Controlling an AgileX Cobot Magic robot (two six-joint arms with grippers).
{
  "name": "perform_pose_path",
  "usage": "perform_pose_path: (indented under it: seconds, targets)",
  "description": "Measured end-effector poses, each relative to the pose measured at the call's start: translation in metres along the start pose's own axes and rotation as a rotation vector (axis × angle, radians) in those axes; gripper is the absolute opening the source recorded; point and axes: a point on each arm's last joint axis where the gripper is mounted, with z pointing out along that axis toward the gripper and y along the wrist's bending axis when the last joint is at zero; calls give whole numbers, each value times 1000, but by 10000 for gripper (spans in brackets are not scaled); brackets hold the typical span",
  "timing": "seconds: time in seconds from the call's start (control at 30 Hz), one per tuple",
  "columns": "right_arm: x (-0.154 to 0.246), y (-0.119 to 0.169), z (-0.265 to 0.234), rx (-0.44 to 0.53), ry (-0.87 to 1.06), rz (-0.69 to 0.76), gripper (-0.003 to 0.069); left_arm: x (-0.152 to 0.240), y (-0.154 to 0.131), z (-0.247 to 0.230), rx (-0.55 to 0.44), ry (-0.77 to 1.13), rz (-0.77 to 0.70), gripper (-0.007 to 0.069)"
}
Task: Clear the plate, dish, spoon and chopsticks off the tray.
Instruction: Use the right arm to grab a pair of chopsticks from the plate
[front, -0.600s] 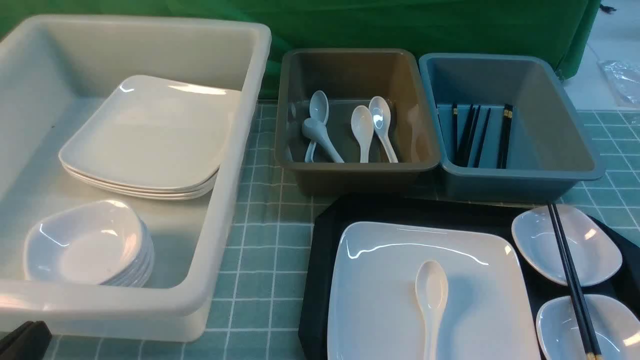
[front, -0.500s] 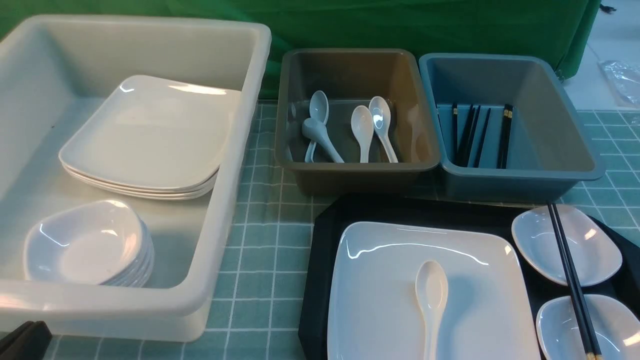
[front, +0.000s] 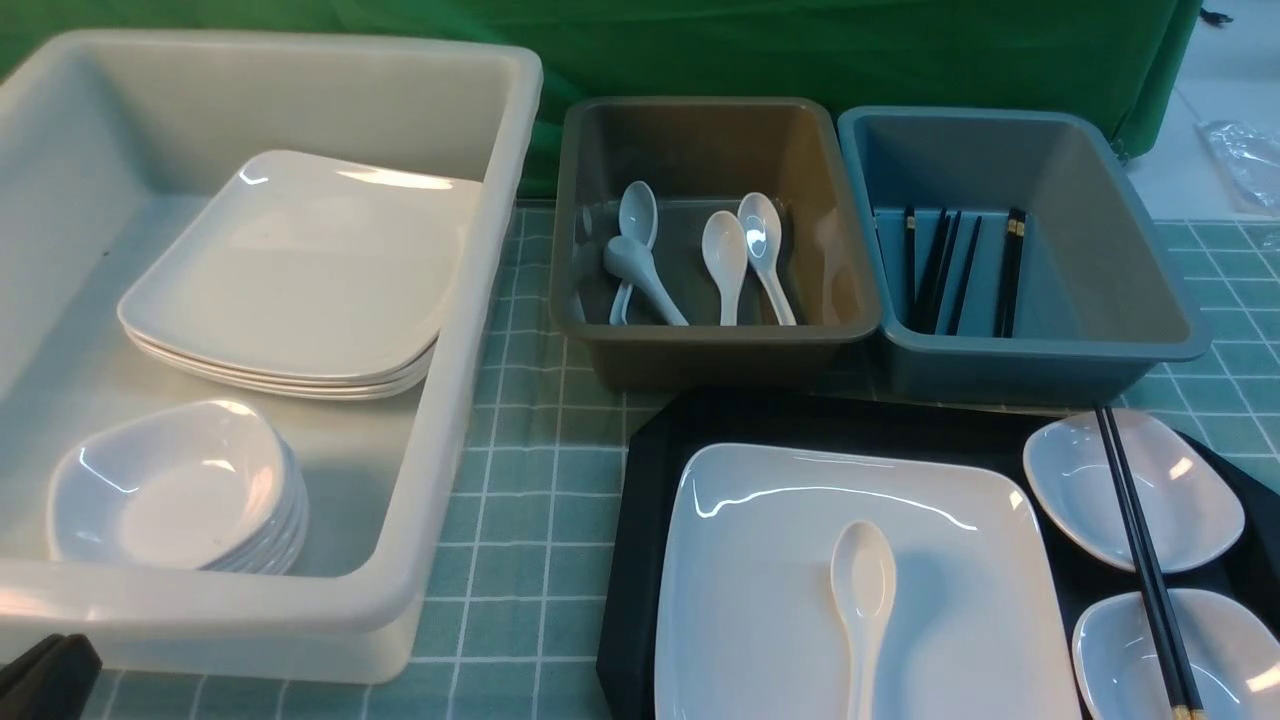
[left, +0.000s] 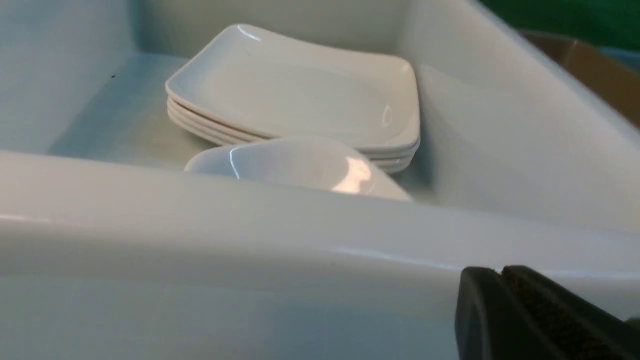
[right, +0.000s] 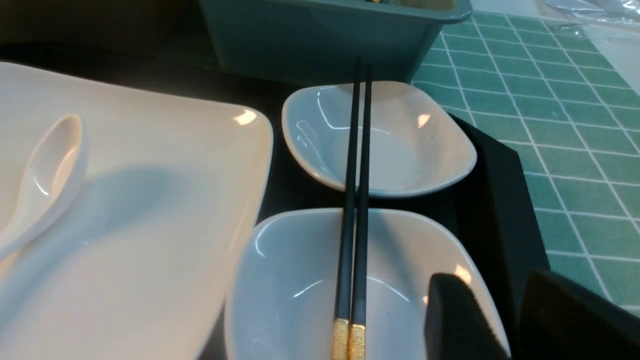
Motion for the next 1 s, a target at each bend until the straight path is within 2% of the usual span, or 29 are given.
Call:
perform_pose_path:
  seconds: [0.07, 0.1, 0.13, 0.2, 0.33, 0.43, 0.5, 0.57, 0.6, 0.63, 0.67, 0.73, 0.8, 0.87, 1.0]
  targets:
    - [0, 0, 0, 0, 0, 0, 241, -6, -1, 0, 44, -62, -140, 13]
    - [0, 0, 0, 0, 0, 0, 241, -6, -1, 0, 16, -70, -142, 13]
    - [0, 0, 0, 0, 0, 0, 241, -12, -1, -1, 25, -130, -268, 13]
    - [0, 0, 0, 1, 0, -4, 241, -17, 1, -2, 24, -190, -366, 13]
    - [-4, -2, 0, 21, -38, -25, 241, -26, 6, -4, 3, -305, -461, 13]
    - [-14, -3, -1, 14, -159, 180, 242, -37, 12, -9, 3, -447, -642, 13]
    - [-22, -4, -3, -3, -250, 399, 242, -44, 16, -13, 17, -557, -735, 13]
    - [-26, -6, -4, -14, -300, 510, 242, -49, 17, -16, 30, -616, -748, 13]
    - [-31, -7, -6, -36, -367, 641, 242, -57, 15, -20, 62, -677, -743, 13]
    - [-31, -8, -6, -36, -367, 657, 242, -59, 15, -21, 68, -683, -733, 13]
    - [-35, -9, -8, -49, -420, 727, 242, -76, 8, -29, 123, -723, -721, 13]
    - [-37, -10, -9, -46, -446, 711, 242, -110, -6, -44, 195, -737, -655, 13]
    - [-38, -10, -9, -44, -453, 703, 242, -123, -13, -47, 195, -698, -630, 13]
    - [-41, -12, -11, -49, -499, 728, 242, -152, -27, -53, 198, -541, -545, 13]
    - [-55, -10, -19, -103, -472, 798, 227, -189, -42, -37, 102, -175, -358, 13]
